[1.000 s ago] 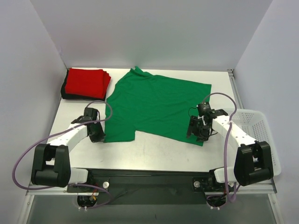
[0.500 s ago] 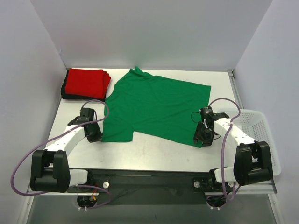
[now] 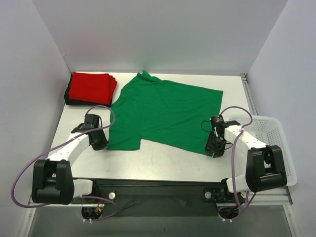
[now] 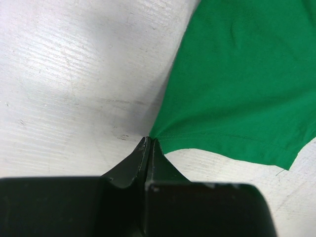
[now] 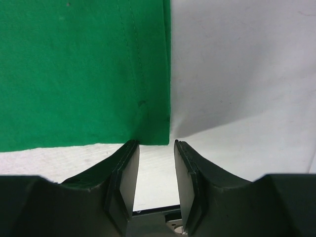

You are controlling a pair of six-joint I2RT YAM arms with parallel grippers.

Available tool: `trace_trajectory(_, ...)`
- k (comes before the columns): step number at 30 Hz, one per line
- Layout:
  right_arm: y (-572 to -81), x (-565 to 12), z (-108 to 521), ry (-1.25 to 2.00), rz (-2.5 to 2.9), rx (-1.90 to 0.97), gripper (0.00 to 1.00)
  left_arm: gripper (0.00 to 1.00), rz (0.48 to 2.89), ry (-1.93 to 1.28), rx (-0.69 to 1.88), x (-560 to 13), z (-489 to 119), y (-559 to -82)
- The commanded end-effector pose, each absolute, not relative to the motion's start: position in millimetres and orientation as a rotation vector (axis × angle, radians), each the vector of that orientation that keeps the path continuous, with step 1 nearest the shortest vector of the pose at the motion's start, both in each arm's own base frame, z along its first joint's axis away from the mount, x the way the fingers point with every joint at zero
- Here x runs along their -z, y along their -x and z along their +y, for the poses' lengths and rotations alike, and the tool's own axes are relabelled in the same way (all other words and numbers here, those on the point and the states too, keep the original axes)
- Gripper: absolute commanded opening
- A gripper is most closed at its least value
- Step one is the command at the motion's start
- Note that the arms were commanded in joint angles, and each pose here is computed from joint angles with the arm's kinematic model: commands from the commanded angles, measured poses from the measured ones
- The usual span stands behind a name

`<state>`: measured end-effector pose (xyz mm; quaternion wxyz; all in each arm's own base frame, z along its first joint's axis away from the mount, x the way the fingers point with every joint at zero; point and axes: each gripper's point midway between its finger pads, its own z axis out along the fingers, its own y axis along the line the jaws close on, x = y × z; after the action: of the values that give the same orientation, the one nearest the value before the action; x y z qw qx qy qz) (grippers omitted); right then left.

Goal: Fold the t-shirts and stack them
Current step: Grap the side of the flattened tshirt closest away from the robot with both arms

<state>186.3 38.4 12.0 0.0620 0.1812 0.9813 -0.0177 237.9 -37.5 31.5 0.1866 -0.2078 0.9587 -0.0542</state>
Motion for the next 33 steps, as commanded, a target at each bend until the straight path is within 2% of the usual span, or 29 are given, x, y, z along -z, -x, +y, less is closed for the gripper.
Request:
trace_trajectory(1,-186,-8,32,-0.577,2.974,0.114,0.35,0.00,2.657,0.565,0.164,-44,-36,-247)
trace_trajectory(9,-185,9,32,-0.580,3.003,0.131,0.31,0.00,2.653,0.567,0.161,-45,-35,-246)
trace_trajectory(13,-183,14,32,-0.579,3.017,0.132,0.25,0.00,2.653,0.563,0.161,-45,-35,-247)
trace_trajectory(16,-184,12,34,-0.572,3.018,0.116,0.10,0.00,2.649,0.559,0.165,-47,-36,-248)
trace_trajectory(19,-185,8,40,-0.568,3.027,0.065,0.00,0.00,2.643,0.564,0.168,-52,-35,-248)
trace_trajectory(24,-176,-4,58,-0.553,3.103,-0.037,0.00,0.00,2.632,0.604,0.262,-70,-42,-246)
trace_trajectory(33,-140,-22,69,-0.511,3.184,0.038,0.00,0.00,2.642,0.675,0.304,-90,-47,-219)
